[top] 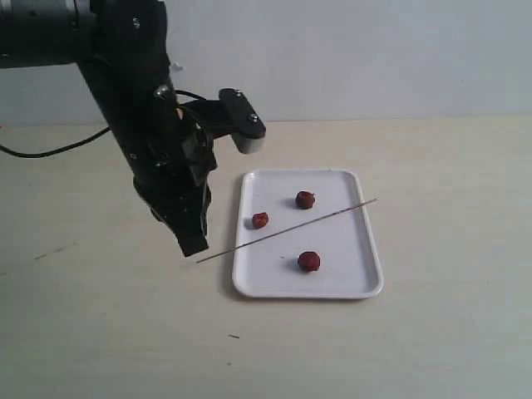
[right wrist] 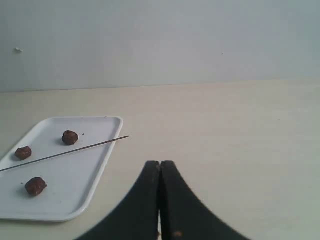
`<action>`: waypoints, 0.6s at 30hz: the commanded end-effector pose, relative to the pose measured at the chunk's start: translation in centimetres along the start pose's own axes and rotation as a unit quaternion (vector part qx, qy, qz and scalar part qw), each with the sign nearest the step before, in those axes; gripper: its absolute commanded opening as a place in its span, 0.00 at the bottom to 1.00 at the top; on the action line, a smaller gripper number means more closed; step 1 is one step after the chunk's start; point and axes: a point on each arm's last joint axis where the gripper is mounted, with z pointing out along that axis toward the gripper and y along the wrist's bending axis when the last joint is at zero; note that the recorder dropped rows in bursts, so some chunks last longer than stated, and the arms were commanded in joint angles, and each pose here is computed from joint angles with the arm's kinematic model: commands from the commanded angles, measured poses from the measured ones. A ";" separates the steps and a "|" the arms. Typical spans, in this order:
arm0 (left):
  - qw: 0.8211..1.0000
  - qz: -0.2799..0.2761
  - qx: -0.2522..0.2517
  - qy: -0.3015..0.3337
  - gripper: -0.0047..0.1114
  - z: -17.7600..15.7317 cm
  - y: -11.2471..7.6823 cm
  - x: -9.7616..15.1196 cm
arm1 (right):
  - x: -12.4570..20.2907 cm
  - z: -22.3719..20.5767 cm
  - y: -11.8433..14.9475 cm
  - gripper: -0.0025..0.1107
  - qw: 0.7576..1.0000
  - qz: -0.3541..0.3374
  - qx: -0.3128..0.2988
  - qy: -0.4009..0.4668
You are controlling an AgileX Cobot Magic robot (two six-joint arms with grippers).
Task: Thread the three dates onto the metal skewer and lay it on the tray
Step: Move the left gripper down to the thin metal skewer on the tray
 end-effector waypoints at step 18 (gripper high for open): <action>0.997 0.046 -0.052 0.020 0.44 7.5 2.1 -6.3 | 0.1 0.0 0.0 0.02 1.000 -0.002 0.003 -0.003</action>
